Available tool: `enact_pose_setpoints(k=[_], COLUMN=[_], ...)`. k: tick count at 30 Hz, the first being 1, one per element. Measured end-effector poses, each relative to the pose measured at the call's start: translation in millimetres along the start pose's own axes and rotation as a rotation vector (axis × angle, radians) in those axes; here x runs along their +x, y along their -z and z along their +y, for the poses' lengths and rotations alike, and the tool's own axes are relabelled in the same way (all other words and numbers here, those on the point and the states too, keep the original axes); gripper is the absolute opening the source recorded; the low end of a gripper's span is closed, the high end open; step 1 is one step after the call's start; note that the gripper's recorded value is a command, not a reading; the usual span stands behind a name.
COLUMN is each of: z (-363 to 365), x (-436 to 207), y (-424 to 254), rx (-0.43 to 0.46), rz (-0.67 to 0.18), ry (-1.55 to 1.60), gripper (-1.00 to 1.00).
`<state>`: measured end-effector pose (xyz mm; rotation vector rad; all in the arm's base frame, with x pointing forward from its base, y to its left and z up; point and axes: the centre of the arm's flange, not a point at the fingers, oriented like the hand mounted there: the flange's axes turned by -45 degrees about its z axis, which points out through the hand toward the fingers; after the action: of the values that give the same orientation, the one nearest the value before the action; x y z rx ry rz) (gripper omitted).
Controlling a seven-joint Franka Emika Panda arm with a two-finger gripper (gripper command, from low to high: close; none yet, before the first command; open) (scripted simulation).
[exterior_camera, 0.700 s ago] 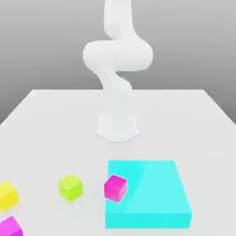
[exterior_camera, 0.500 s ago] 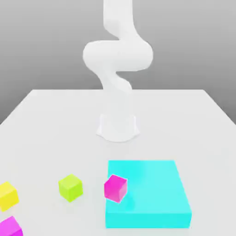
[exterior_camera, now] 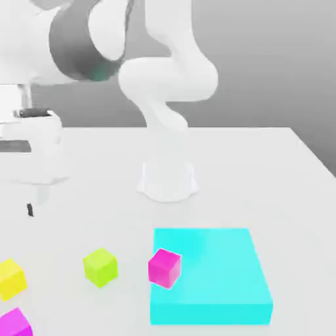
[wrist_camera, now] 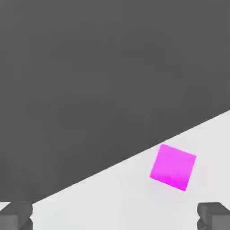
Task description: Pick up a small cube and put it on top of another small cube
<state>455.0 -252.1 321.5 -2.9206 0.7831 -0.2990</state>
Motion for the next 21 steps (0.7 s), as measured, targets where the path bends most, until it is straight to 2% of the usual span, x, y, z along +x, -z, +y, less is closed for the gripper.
enact_pose_setpoints(k=[7, 12, 13, 21], z=[94, 122, 124, 122], x=[-34, -50, -53, -51], y=[-90, -153, -163, -153], rx=[-0.132, -0.165, -0.165, -0.166], rz=[-0.126, -0.147, -0.149, -0.149], ry=[-0.144, -0.170, -0.172, -0.171], gripper=[0.00, 0.00, -1.00, -1.00])
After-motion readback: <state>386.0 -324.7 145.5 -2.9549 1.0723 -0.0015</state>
